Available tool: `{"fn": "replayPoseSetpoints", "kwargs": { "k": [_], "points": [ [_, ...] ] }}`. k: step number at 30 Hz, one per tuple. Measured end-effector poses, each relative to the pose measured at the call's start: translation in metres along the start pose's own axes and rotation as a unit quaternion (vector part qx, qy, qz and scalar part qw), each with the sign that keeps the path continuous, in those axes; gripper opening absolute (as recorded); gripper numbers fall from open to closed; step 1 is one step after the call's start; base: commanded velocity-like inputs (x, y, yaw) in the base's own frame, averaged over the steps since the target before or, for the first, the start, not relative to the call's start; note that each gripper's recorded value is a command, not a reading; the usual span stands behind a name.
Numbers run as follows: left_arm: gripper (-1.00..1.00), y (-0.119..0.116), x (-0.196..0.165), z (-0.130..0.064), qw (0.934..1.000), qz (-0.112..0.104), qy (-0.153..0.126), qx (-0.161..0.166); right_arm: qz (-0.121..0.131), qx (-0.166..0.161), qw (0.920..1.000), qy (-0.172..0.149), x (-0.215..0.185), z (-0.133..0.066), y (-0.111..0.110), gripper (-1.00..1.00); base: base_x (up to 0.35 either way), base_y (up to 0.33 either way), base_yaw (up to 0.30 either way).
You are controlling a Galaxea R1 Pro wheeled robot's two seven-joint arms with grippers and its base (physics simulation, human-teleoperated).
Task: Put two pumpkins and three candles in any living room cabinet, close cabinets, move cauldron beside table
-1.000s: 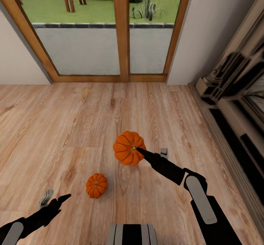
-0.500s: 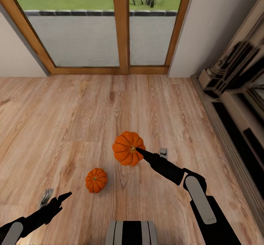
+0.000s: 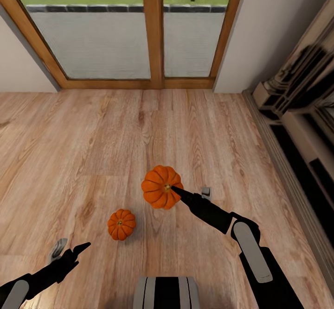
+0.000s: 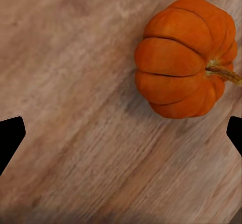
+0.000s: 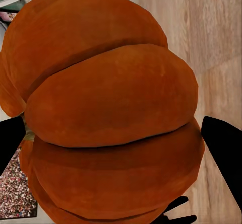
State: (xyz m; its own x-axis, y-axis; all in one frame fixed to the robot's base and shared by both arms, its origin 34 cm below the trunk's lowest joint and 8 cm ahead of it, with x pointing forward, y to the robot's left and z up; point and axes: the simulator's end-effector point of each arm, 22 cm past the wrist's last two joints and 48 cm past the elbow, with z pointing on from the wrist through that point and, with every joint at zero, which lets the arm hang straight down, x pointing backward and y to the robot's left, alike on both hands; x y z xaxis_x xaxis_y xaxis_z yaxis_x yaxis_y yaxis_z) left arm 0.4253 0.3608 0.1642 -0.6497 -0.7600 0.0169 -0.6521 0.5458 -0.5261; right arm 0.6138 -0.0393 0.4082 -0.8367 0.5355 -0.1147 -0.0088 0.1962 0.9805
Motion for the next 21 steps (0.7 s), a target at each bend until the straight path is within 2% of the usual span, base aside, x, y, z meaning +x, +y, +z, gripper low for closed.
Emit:
{"fn": "replayPoseSetpoints", "kwargs": {
  "k": [5,12,21],
  "points": [
    [1.0,0.0005,-0.0007,-0.0006,1.0,0.001,0.0,-0.001,0.0,0.0,1.0,0.0,0.0,0.0,-0.0002,-1.0,0.059,-0.239,0.0],
    [1.0,0.0007,-0.001,-0.0008,1.0,0.001,0.0,-0.001,-0.001,0.001,1.0,0.0,0.0001,0.0,-0.0007,-1.0,0.172,-0.183,0.0],
    [1.0,0.001,-0.0021,-0.0014,1.0,0.001,-0.001,-0.001,0.002,0.003,1.0,0.001,0.0012,0.0,-0.0028,-1.0,0.211,-0.019,0.0]
  ]
}}
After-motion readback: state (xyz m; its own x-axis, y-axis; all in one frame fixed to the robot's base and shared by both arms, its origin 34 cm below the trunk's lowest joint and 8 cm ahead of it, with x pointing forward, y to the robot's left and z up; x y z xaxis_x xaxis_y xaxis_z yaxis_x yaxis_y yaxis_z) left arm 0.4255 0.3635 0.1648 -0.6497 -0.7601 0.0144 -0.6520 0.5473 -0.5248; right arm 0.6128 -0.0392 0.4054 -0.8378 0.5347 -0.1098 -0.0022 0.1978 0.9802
